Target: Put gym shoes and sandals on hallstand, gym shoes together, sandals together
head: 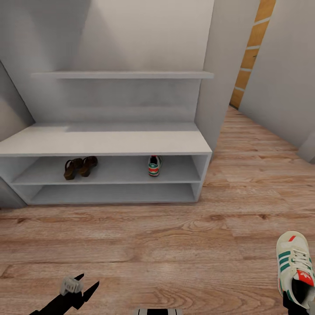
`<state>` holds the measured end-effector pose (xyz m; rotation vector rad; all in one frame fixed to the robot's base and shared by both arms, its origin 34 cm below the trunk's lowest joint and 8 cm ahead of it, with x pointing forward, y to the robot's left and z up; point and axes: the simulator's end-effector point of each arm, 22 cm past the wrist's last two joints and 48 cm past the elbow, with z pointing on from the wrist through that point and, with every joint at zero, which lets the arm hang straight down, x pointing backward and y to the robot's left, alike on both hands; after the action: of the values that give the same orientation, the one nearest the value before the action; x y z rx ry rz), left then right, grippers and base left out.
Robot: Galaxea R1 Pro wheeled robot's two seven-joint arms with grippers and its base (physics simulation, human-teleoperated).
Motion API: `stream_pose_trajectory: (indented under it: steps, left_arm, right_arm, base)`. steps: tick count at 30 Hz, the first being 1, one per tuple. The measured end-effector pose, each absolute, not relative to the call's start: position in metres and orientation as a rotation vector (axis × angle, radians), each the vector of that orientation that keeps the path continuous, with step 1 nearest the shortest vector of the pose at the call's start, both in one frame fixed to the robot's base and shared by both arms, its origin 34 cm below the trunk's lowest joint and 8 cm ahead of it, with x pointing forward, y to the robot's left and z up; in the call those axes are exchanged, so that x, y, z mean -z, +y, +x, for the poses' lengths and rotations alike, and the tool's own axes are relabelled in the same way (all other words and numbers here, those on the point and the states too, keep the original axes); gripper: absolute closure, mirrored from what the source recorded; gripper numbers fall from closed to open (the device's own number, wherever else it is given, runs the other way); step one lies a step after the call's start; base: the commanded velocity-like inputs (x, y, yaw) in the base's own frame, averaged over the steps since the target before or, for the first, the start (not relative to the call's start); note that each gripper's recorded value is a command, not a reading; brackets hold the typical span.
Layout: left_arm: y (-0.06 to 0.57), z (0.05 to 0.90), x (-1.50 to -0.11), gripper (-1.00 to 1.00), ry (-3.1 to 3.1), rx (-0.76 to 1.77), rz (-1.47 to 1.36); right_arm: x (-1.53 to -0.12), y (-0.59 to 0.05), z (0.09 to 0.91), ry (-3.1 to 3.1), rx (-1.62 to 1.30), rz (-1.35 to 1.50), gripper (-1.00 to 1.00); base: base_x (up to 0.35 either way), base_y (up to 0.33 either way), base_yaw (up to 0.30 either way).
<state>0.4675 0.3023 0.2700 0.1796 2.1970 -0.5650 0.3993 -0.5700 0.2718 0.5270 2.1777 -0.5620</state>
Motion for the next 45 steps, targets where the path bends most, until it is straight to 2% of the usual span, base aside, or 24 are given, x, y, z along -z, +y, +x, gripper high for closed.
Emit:
stream_pose_trajectory:
  steps: [17, 45]
  left_arm:
    - [0.299, 0.451, -0.264, -1.0, 2.218, 0.581, 0.173]
    - [0.3, 0.45, -0.264, -1.0, 2.219, 0.583, 0.168]
  right_arm:
    - [-0.271, -0.569, 0.399, 2.179, 0.561, 0.528, 1.0]
    - [-0.27, -0.569, 0.398, 2.183, 0.56, 0.528, 1.0]
  base:
    - [0.0, 0.022, 0.0]
    - [-0.162, 0.276, 0.0]
